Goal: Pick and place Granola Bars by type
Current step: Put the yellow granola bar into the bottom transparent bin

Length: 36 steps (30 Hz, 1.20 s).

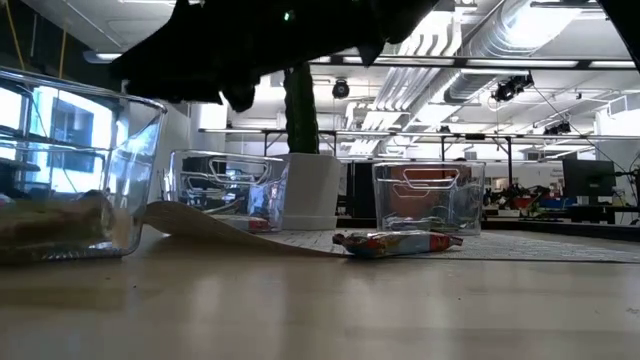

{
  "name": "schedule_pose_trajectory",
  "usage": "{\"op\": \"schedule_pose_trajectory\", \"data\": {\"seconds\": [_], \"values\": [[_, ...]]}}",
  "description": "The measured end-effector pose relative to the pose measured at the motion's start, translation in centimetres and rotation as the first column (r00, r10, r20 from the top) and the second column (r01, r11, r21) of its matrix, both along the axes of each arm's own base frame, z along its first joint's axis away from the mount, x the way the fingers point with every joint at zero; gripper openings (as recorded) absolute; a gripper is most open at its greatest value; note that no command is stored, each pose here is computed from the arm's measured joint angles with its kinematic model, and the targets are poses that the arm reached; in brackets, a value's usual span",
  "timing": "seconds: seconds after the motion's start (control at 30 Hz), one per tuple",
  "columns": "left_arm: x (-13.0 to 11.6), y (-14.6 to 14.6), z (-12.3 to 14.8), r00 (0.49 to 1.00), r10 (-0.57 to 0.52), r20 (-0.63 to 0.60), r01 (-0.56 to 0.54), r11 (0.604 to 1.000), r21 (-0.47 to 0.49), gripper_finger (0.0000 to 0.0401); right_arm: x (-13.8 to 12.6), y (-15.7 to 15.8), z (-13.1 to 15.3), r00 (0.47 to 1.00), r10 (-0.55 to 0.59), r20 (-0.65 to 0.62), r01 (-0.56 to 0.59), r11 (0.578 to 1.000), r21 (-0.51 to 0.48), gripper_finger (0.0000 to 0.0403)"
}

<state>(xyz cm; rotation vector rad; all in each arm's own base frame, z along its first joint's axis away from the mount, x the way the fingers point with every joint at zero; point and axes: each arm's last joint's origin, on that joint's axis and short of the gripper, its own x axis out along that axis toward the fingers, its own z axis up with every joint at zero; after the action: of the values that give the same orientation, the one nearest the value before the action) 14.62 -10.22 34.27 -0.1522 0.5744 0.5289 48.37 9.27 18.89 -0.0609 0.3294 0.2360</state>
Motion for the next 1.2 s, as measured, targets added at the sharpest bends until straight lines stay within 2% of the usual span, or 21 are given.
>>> {"op": "schedule_pose_trajectory", "data": {"seconds": [0.13,0.23,0.37,0.47,0.57,0.63,0.73,0.83,0.9,1.03,1.1,1.2], "values": [[0.0,0.0,0.0,1.0,0.0,-0.001,0.0,1.0,0.0,0.0001,-1.6,0.7,3.8,0.999,0.04,-0.007,-0.04,0.999,-0.01,0.0165],[0.0,0.0,0.0,1.0,0.0,-0.002,0.0,1.0,-0.001,0.0001,-4.2,1.6,7.1,0.995,0.05,-0.087,-0.053,0.998,-0.03,0.0165],[0.0,0.0,0.0,1.0,-0.004,-0.007,0.004,1.0,0.005,0.0001,-7.9,3.4,9.8,0.977,-0.067,-0.201,0.041,0.991,-0.131,0.0165],[0.1,-0.1,-0.1,1.0,-0.005,-0.01,0.005,1.0,0.009,0.0001,-10.7,4.9,10.1,0.925,-0.193,-0.327,0.152,0.977,-0.147,0.0166],[0.1,-0.1,-0.1,1.0,-0.004,-0.01,0.004,1.0,0.011,0.0001,-13.1,6.1,9.3,0.816,-0.277,-0.507,0.267,0.959,-0.095,0.0166],[0.1,-0.1,-0.2,1.0,-0.001,-0.008,0.001,1.0,0.017,0.0001,-14.7,6.8,8.6,0.71,-0.326,-0.624,0.371,0.927,-0.062,0.0166],[0.2,-0.1,-0.1,1.0,0.01,0.012,-0.01,0.999,0.032,0.0001,-17.0,7.7,7.5,0.49,-0.34,-0.802,0.546,0.837,-0.021,0.0166],[0.2,0.0,0.0,0.998,0.03,0.046,-0.032,0.998,0.057,0.0001,-19.1,8.9,6.5,0.27,-0.308,-0.912,0.68,0.732,-0.046,0.0166],[0.2,0.0,0.1,0.997,0.043,0.072,-0.049,0.996,0.076,0.0001,-20.3,9.8,5.7,0.164,-0.274,-0.948,0.721,0.689,-0.074,0.0166],[0.4,0.0,0.3,0.991,0.061,0.12,-0.072,0.993,0.089,0.0001,-22.5,11.9,3.8,0.035,-0.212,-0.977,0.765,0.635,-0.11,0.0165],[0.4,0.0,0.4,0.987,0.072,0.147,-0.087,0.991,0.099,0.0001,-23.4,12.9,2.7,0.012,-0.182,-0.983,0.779,0.619,-0.104,0.0165],[0.5,0.1,0.5,0.98,0.086,0.181,-0.11,0.986,0.126,0.0001,-24.7,13.9,1.2,-0.006,-0.194,-0.981,0.807,0.579,-0.119,0.0165]]}}
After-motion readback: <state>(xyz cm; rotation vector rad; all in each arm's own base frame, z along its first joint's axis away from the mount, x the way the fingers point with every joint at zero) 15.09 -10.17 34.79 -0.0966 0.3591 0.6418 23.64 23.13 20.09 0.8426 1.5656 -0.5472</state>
